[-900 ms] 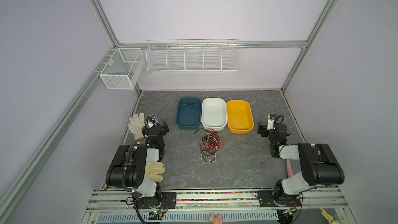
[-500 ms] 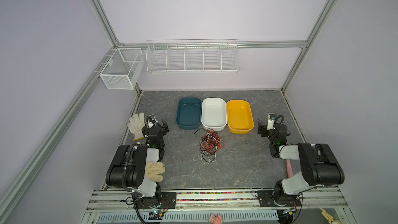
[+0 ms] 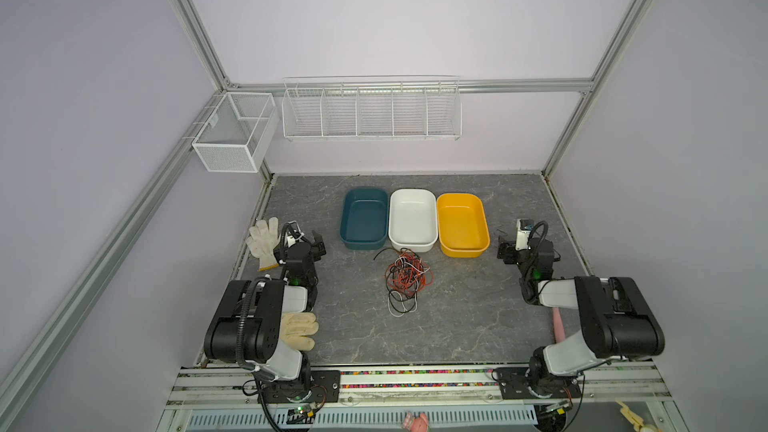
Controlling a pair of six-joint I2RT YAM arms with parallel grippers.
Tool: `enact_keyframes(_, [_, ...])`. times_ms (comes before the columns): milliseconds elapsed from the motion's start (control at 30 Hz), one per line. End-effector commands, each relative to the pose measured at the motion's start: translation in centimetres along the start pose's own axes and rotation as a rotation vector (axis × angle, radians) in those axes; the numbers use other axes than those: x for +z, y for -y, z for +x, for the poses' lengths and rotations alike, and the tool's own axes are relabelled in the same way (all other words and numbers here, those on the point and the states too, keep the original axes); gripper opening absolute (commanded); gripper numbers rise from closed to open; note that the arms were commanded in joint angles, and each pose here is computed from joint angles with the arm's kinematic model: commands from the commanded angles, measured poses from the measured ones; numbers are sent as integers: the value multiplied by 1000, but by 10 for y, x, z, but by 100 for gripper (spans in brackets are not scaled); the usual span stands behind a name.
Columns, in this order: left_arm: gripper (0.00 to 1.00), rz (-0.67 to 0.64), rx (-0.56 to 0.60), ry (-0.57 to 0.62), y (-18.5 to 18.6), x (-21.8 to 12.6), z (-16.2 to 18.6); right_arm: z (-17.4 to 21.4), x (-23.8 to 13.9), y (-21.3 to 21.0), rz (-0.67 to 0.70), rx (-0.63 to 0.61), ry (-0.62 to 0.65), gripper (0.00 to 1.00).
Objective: Untangle the cables
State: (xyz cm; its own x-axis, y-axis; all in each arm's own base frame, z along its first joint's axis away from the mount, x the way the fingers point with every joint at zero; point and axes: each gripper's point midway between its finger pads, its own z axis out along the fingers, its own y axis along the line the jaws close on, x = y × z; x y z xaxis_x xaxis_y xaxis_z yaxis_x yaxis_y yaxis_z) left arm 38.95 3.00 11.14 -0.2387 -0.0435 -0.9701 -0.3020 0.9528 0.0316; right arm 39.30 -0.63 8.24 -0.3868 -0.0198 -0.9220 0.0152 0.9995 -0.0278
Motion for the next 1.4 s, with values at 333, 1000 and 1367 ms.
enact_keyframes(333, [99, -1, -10, 30, 2, 4, -10, -83, -53, -2, 29, 37, 129, 88])
enact_keyframes(1000, [99, -54, -35, 41, -9, -8, -39, -142, -161, -116, -556, 581, -126, 88])
enact_keyframes(1367, [99, 110, -379, -9, -13, -102, -141, -71, -185, -189, -617, 337, -399, 88])
